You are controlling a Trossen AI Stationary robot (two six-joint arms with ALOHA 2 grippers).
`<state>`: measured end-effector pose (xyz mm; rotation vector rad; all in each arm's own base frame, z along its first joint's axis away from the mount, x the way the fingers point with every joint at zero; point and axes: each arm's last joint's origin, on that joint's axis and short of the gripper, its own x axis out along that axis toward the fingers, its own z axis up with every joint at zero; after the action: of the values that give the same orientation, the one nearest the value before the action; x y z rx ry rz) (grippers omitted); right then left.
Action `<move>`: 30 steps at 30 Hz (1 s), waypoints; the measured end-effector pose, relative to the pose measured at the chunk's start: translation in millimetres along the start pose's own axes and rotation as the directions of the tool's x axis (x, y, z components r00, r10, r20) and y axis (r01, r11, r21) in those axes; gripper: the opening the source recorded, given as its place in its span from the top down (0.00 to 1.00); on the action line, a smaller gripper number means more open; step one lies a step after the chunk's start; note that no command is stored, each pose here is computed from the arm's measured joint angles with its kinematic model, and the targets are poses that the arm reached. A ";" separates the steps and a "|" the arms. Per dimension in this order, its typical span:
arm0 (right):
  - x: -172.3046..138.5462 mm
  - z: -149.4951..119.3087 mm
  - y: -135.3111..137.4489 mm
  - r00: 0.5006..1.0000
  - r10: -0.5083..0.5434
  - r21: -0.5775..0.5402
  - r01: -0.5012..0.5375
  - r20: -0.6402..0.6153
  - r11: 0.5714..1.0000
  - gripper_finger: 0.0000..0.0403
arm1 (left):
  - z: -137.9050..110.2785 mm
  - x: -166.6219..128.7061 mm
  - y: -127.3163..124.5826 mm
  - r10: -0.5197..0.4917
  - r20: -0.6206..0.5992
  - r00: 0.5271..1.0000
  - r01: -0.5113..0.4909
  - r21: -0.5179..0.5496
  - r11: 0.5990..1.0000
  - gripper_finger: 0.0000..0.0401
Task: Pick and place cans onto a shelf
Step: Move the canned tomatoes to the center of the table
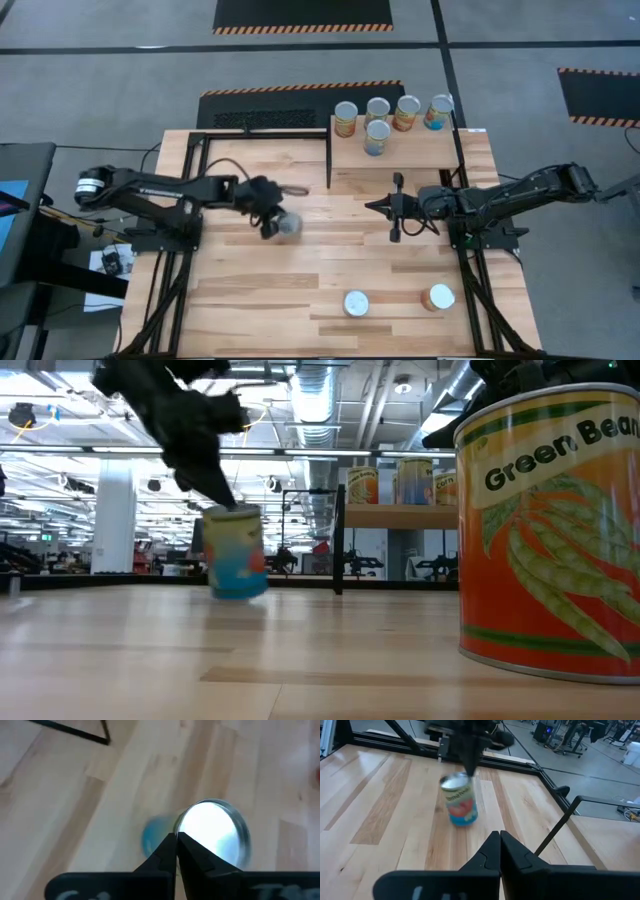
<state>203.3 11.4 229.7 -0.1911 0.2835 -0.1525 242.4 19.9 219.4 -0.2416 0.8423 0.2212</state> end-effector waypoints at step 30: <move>0.1 -1.7 -0.6 1.000 -0.002 -0.010 0.002 -0.017 1.000 0.97 | 97.7 90.6 23.9 -0.241 0.046 0.969 0.239 0.049 0.970 0.93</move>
<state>202.9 10.5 228.2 -0.2006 0.3007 -0.1547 363.2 80.4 210.5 -0.2942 0.7585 -0.0177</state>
